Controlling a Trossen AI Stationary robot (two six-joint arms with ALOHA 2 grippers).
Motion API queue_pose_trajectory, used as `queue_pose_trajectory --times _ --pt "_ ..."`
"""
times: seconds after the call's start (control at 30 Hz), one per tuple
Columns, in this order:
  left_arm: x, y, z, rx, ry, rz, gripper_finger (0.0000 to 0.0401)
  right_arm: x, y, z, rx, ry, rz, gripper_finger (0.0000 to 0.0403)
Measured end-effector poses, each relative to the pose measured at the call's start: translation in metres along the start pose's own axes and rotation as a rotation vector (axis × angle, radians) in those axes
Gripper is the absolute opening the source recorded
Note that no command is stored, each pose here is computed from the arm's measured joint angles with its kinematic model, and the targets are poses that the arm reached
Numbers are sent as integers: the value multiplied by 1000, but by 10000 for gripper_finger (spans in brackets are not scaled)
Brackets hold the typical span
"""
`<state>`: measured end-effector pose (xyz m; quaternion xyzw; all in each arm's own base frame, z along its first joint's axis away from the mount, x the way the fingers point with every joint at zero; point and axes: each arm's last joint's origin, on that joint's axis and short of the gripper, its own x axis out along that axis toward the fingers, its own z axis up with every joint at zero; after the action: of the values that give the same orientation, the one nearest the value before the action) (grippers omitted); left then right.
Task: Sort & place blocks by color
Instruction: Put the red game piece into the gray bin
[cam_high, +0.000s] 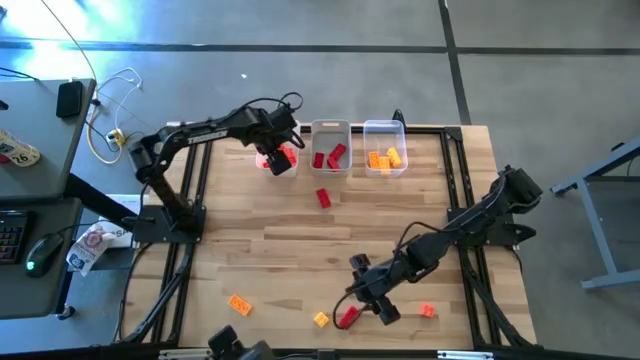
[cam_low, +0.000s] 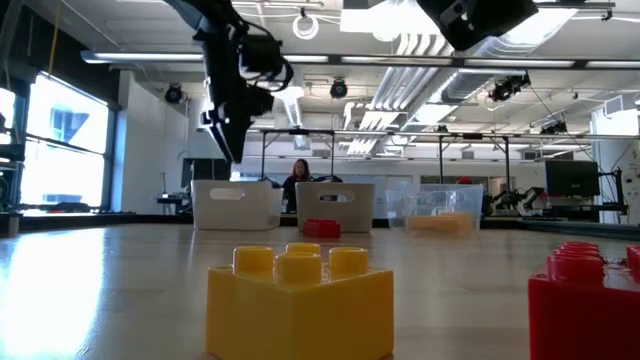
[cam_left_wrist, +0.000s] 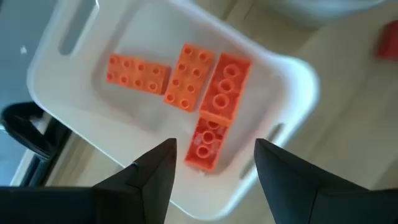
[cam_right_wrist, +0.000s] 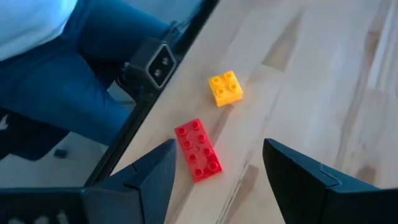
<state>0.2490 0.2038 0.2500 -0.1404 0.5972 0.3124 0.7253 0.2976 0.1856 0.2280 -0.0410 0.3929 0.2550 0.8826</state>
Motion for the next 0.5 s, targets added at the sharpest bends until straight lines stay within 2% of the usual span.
queue_pose_trajectory --times 0.23,0.5 --pt "-56 -20 -15 -20 -173 -54 200 6 2 -2 -57 7 11 227" --pt "-112 -44 -43 -75 -325 -248 200 34 1 -9 -109 26 61 227"
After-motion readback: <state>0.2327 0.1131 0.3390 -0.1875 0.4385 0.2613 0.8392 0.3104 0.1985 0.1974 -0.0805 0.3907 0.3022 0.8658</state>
